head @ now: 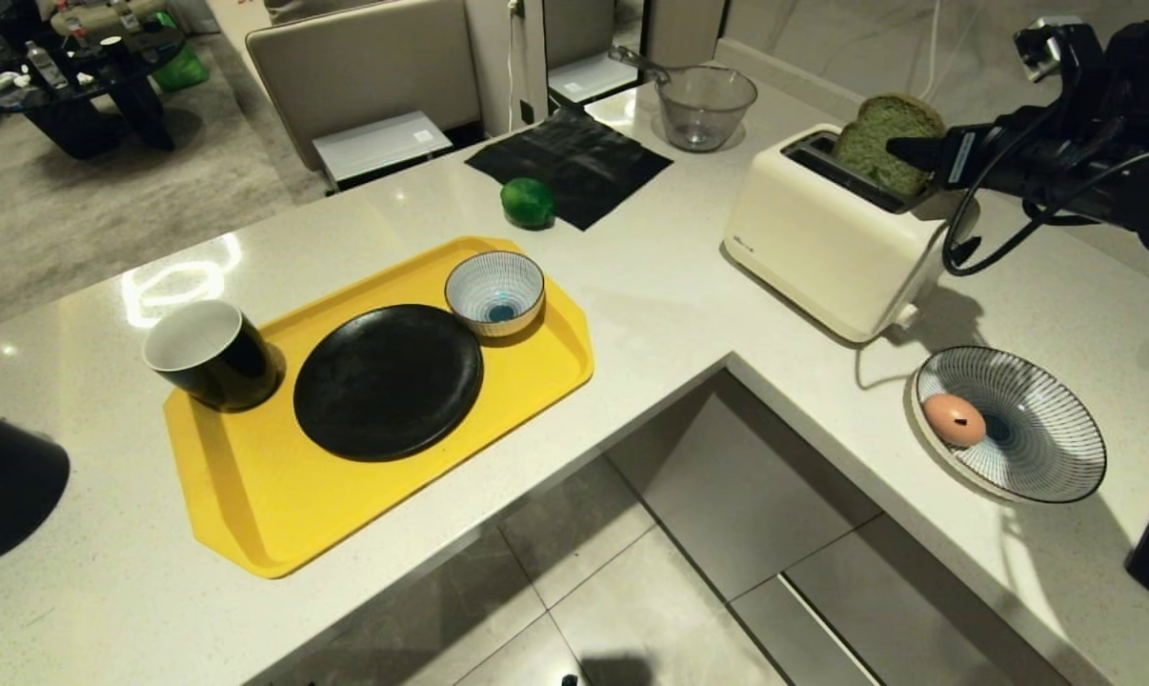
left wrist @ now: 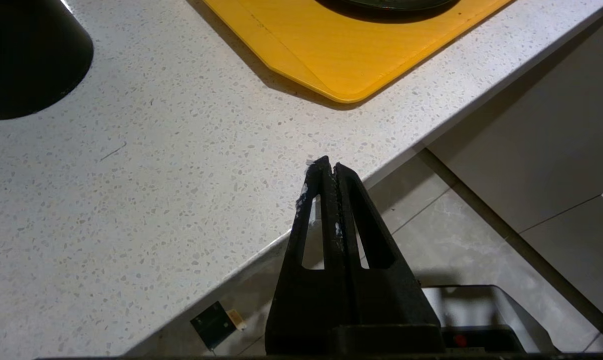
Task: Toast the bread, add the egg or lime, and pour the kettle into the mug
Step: Put the baked bread on a plate
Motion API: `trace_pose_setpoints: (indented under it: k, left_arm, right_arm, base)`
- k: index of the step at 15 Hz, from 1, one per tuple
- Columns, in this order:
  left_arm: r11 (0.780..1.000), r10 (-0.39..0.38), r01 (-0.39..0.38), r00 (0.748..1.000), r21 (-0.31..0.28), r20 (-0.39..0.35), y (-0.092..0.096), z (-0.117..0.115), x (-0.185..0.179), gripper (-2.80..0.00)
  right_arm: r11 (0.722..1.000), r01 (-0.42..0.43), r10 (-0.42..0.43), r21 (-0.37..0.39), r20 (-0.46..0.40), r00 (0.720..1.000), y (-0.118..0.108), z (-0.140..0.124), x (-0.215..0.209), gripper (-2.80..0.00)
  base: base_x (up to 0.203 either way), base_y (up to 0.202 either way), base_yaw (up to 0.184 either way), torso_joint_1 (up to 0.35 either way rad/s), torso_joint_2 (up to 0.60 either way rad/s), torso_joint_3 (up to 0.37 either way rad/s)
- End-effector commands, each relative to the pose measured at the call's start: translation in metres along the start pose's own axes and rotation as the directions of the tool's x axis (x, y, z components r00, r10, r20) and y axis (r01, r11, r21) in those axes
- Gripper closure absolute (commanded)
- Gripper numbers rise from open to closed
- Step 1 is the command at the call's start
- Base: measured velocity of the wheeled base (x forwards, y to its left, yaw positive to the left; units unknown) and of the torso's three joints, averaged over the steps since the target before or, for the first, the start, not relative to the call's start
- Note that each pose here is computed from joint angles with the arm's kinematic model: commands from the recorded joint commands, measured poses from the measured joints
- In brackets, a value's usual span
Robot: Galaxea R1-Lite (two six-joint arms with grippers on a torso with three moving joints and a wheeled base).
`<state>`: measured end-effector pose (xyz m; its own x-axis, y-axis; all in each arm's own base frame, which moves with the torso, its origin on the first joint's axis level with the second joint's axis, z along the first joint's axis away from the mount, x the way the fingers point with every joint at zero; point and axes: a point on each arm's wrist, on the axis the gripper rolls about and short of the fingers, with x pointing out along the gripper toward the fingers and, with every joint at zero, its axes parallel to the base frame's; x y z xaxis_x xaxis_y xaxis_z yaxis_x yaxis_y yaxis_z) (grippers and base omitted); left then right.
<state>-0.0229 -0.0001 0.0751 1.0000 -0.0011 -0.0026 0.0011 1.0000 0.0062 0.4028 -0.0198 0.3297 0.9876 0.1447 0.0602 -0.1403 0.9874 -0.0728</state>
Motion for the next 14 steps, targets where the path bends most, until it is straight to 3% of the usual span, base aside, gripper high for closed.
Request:
trace_pose_setpoints:
  k: [1,3,9,14]
  left_arm:
    - [1.000,0.001,-0.001,1.000,0.000,0.001,0.000,0.000,0.000,0.00]
    - [1.000,0.001,-0.001,1.000,0.000,0.001,0.000,0.000,0.000,0.00]
    - [1.000,0.001,-0.001,1.000,0.000,0.001,0.000,0.000,0.000,0.00]
    - [1.000,0.001,-0.001,1.000,0.000,0.001,0.000,0.000,0.000,0.00]
  right_arm:
    - [1.000,-0.006,0.006,-0.007,-0.009,1.000,0.001,-0.006,0.006,0.00]
    - [0.999,-0.013,0.013,-0.044,-0.006,1.000,0.002,-0.007,0.009,0.00]
    - [0.999,0.003,-0.001,-0.052,0.034,0.999,0.008,0.010,0.001,0.00]
    - [0.998,-0.005,0.010,-0.059,0.086,0.996,0.019,0.041,-0.040,0.00]
  base:
    - [0.000,0.000,0.000,0.000,0.00,0.000]
    - [0.000,0.000,0.000,0.000,0.00,0.000]
    - [0.000,0.000,0.000,0.000,0.00,0.000]
    - [0.000,0.000,0.000,0.000,0.00,0.000]
